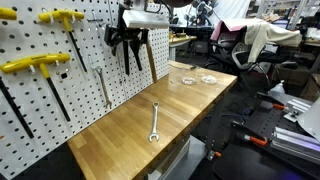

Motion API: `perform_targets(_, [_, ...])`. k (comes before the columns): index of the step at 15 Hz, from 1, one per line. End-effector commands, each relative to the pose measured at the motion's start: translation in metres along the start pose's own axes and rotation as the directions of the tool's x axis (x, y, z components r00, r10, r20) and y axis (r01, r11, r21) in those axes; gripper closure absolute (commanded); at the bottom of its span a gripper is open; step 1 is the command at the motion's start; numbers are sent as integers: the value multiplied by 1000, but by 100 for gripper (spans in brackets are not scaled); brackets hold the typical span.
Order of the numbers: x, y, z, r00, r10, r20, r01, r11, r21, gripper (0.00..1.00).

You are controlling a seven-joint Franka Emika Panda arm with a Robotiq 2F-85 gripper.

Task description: Take the black object from the pegboard and place it on the table

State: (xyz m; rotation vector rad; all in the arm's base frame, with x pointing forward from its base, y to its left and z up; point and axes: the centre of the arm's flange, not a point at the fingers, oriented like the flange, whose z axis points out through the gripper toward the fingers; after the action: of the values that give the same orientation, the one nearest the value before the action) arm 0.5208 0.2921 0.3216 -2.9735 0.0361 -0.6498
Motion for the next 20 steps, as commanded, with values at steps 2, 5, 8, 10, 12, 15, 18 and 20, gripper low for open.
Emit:
perform_targets(2, [-13,9,-4,999,-34,21,34,999,-23,0])
perform_targets(5, [-19,15,-1,998,-42,41,43,999,-30,0])
perform_targets(8, [-21,17,1,998,-48,42,49,998,-32,0])
perform_targets(10, [-20,19,0,998,-55,39,57,998,-35,0])
perform_targets(12, [-17,22,1,998,-63,33,64,997,-37,0])
perform_targets(15, [-5,28,4,996,-86,-1,86,995,-56,0])
perform_targets(18, [7,32,5,994,-107,-23,106,993,-56,0])
perform_targets(20, [10,30,7,993,-119,-24,118,992,-49,0])
